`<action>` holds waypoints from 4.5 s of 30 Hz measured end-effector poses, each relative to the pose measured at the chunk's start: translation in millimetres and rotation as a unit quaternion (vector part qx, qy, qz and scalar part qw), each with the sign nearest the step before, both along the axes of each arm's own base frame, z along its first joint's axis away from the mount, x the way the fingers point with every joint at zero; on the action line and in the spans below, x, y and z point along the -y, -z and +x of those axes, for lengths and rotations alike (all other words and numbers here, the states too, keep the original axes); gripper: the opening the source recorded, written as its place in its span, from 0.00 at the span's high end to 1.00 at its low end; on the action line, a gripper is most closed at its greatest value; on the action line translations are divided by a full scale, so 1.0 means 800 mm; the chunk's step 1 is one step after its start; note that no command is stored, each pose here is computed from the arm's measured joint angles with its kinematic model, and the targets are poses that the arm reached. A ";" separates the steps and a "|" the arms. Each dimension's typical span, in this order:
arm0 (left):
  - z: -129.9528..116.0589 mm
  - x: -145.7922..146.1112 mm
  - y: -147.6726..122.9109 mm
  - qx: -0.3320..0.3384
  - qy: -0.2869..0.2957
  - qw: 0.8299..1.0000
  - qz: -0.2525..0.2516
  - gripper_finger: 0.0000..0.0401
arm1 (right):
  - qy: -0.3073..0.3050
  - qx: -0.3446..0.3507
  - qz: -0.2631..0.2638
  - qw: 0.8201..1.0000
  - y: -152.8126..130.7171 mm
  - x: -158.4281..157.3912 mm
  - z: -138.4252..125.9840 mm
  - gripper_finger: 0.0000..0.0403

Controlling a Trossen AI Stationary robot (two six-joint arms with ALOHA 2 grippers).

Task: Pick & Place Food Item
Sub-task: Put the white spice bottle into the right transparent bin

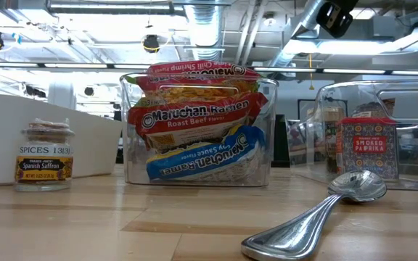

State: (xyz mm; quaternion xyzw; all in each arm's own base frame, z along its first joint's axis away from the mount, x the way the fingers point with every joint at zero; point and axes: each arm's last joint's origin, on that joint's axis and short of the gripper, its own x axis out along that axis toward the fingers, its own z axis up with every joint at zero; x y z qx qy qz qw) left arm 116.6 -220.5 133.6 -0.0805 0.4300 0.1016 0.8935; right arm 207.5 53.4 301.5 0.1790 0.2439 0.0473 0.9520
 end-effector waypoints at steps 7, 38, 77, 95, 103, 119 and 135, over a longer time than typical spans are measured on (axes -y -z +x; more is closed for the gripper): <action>0.000 0.001 0.000 0.001 0.000 1.000 -0.003 0.42 | 0.000 0.000 0.000 1.000 0.000 0.000 0.000 1.00; 0.012 0.002 -0.002 -0.006 -0.013 0.999 -0.038 0.49 | 0.003 0.021 0.062 0.998 -0.008 -0.007 0.002 1.00; 0.020 -0.014 -0.098 0.110 -0.030 0.964 -0.240 0.52 | 0.081 0.013 0.225 0.971 -0.014 -0.002 0.006 1.00; 0.084 -0.106 -0.193 0.303 0.017 0.927 -0.220 0.52 | 0.074 -0.018 0.153 0.985 0.012 -0.003 0.032 1.00; 0.129 -0.151 -0.180 0.260 0.023 0.937 -0.233 0.51 | 0.067 -0.053 0.117 0.989 0.037 -0.008 0.051 1.00; 0.267 -0.176 -0.190 0.204 0.064 0.952 -0.220 0.51 | 0.014 0.034 0.024 0.999 -0.009 0.004 0.037 1.00; 0.322 -0.186 -0.199 0.185 0.075 0.964 -0.178 0.50 | -0.010 0.029 0.031 0.999 -0.012 0.002 0.037 0.51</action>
